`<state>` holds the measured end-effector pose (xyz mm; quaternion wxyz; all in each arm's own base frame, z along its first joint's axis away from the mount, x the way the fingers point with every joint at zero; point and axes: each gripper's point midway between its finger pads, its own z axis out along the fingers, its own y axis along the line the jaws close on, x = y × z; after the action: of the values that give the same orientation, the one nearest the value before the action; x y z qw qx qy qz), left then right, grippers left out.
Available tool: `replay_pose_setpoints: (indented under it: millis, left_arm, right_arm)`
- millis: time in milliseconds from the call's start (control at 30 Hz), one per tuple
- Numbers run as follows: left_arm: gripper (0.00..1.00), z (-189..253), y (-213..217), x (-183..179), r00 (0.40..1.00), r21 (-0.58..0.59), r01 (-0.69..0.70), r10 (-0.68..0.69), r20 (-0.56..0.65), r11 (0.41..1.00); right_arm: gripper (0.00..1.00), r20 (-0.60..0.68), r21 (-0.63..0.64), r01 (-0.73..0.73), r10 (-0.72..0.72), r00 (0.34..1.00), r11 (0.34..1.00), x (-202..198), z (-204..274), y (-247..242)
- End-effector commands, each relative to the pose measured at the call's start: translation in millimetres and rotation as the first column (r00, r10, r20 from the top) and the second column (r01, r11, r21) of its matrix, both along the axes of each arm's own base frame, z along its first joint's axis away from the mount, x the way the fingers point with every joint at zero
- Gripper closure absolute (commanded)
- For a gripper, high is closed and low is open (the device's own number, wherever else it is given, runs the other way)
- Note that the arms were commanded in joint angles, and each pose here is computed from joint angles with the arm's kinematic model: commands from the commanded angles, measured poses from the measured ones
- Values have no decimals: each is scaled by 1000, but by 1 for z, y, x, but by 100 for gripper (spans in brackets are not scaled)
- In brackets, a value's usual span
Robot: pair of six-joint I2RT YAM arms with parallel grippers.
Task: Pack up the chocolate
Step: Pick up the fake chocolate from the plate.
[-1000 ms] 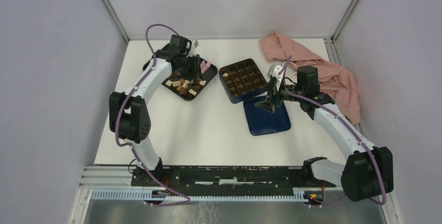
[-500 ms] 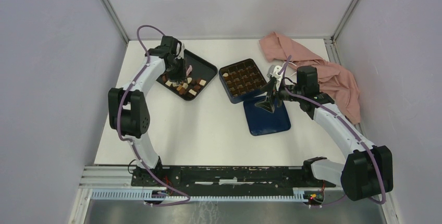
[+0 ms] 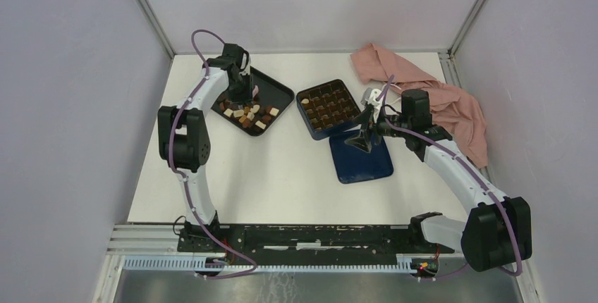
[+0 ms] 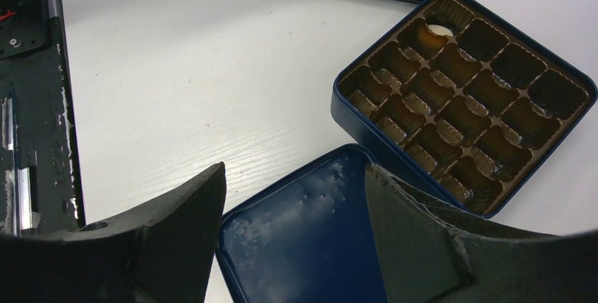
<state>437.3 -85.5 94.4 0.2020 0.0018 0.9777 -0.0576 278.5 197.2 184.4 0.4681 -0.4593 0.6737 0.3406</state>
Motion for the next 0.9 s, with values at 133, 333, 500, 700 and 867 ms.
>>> replay_pose_setpoints:
  millis: [133,333,500,700,867]
  left_arm:
    - [61,3,3,15,999,15,51,-51,15,999]
    - [60,-2,3,15,999,18,53,-53,-3,998]
    - [60,-7,8,16,999,36,44,-43,-12,998]
    - [60,-12,7,16,999,29,46,-45,-23,999]
    - [59,-17,5,15,998,16,51,-51,-38,999]
  right_arm:
    - [22,55,11,-16,16,998,1000,7,17,5]
    - [22,53,10,-17,16,998,1000,8,16,5]
    - [22,54,10,-17,16,998,1000,7,17,5]
    - [22,54,11,-17,16,998,1000,8,17,5]
    - [23,54,10,-18,17,998,1000,8,17,5]
